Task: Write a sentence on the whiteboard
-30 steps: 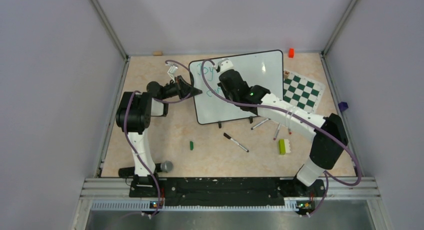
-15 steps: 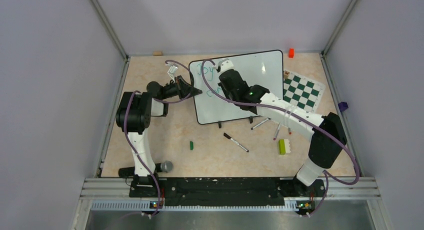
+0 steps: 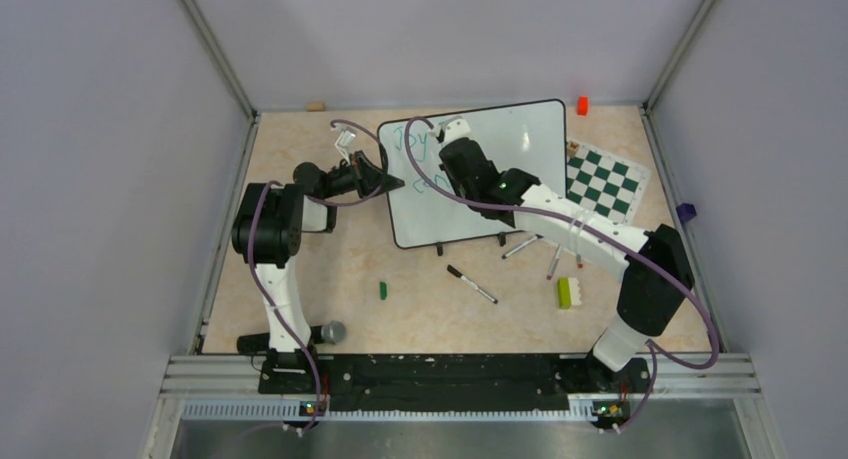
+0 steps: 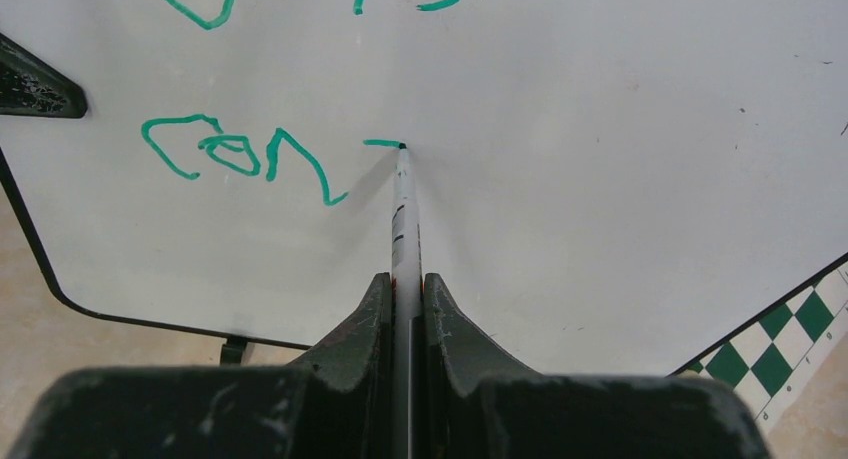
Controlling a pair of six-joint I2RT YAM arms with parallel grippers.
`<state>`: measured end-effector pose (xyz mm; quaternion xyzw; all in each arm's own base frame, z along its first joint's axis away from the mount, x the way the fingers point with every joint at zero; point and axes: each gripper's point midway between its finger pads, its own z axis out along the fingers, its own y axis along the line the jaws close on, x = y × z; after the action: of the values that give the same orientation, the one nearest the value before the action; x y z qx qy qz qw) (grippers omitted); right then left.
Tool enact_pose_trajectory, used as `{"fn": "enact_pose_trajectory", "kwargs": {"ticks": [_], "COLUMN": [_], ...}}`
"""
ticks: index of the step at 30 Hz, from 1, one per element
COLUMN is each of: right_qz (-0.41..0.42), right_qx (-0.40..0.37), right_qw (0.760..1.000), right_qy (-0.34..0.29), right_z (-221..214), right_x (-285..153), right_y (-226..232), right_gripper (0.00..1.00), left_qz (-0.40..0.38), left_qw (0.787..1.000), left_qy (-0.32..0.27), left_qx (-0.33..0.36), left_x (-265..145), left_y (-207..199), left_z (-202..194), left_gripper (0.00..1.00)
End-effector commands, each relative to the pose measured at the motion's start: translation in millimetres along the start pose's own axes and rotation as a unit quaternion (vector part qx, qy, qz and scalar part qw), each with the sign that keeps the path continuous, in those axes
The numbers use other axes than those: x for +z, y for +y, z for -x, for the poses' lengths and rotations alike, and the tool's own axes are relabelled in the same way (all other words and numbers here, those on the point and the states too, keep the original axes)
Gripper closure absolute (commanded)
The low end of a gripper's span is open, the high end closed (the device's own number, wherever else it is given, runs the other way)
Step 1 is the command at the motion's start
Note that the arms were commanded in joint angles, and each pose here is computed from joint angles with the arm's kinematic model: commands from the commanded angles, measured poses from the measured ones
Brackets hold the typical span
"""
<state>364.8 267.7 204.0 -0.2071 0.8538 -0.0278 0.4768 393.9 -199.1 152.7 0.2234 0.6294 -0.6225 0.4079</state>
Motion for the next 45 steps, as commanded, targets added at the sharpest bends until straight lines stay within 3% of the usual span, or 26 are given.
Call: {"fn": "enact_pose_trajectory", "kwargs": {"ticks": [1,23,45], "right_qz": [-0.029,0.015,0.025], "right_qx": [0.02,0.038,0.037], "right_qw": [0.999,0.998,0.999], "right_qy": [-0.014,-0.05,-0.016], "right_z": [12.2,47.9,17.2], "right_x": [-4.0,-14.9,-3.2], "right_y": [-20.5,-9.4,-2.1], "right_gripper": [1.0,1.0,1.0], "left_qz": [-0.079,-0.079,-0.079], "left_qw": [0.99,0.99,0.989], "left_qy": [0.083,0.084,0.084], "left_qx": [0.088,0.087,0.088], "left_x": [0.5,0.4,0.4], "left_y": [-20.0,-20.0,-20.0], "left_z": [-39.5,-39.6,-39.7], "left_gripper": [1.0,1.0,1.0]}}
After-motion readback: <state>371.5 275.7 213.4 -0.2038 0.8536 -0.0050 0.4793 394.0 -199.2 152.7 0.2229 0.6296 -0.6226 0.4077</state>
